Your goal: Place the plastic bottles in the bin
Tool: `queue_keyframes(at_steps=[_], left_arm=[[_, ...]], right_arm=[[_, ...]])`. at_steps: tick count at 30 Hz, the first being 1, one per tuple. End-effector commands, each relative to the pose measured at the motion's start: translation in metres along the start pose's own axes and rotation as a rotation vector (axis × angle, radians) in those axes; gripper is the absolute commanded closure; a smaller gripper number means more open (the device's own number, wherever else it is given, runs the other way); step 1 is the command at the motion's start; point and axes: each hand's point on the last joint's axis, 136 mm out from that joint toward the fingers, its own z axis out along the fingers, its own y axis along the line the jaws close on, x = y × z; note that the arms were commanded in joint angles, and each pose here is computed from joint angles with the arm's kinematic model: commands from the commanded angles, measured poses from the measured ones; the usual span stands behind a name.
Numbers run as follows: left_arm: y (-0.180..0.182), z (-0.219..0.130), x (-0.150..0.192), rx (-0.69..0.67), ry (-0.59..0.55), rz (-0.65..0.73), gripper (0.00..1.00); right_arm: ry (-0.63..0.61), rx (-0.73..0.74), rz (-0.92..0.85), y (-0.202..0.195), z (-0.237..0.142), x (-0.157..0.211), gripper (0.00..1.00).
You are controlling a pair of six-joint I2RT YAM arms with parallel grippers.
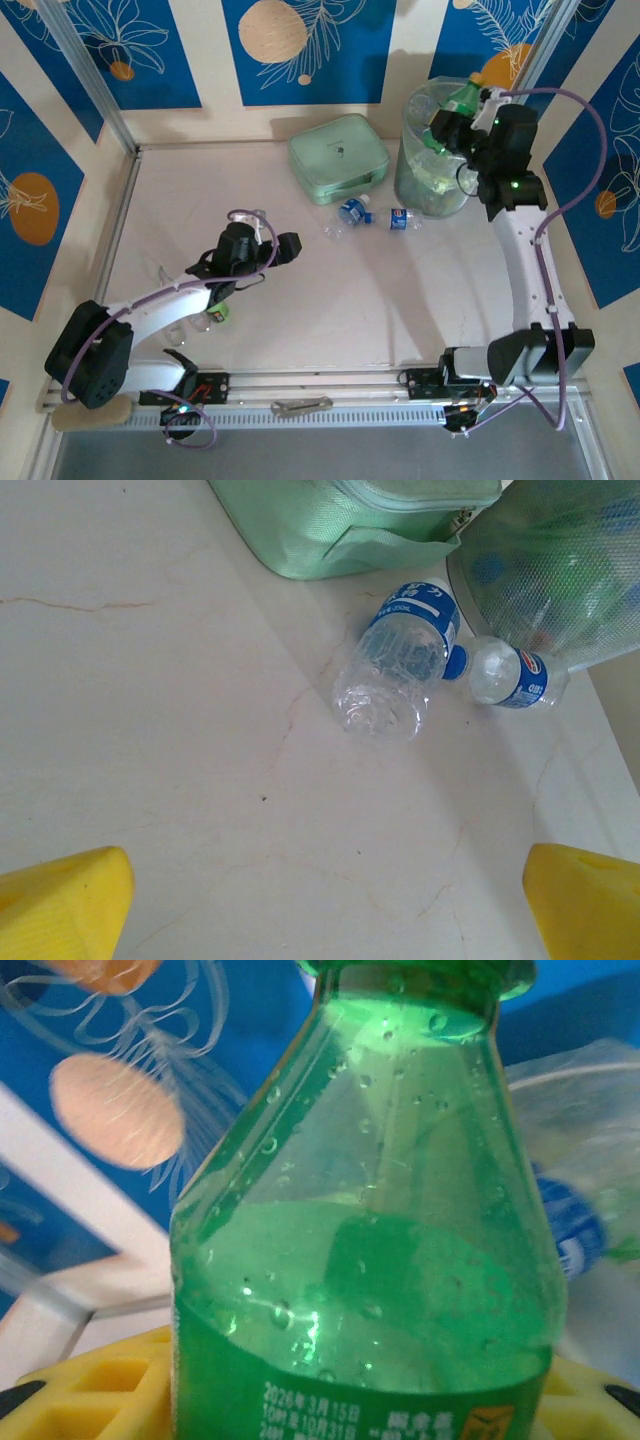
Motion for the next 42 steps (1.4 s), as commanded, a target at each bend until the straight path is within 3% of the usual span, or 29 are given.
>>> queue_keyframes(at_steps=[1,11,24,27,34,42], left_arm=[[0.01,-0.004,-0.001,-0.03,-0.008,0.018,0.01],[0.008,0.001,0.001,-0.02,0.006,0.001,0.01],[0.008,0.001,0.002,-0.018,0.014,-0.005,0.01],[0.008,0.001,0.002,-0.021,0.013,-0.005,0.01],[0.01,0.001,0.003,-0.025,0.014,-0.004,0.01],[0.007,0.006,0.003,-0.013,0.02,-0.011,0.01]], right_arm=[[-0.075,0.073,0.036,-0.025,0.006,-0.027,0.46],[-0.009,0.209,0.159,-0.083,0.044,-0.024,0.45],[0.166,0.184,0.24,-0.099,0.083,0.017,0.41],[0.175,0.186,0.248,-0.099,0.085,0.019,0.36],[0.13,0.207,0.222,-0.096,0.075,0.001,0.12],[0.064,0.219,0.139,-0.082,0.051,-0.025,0.09]])
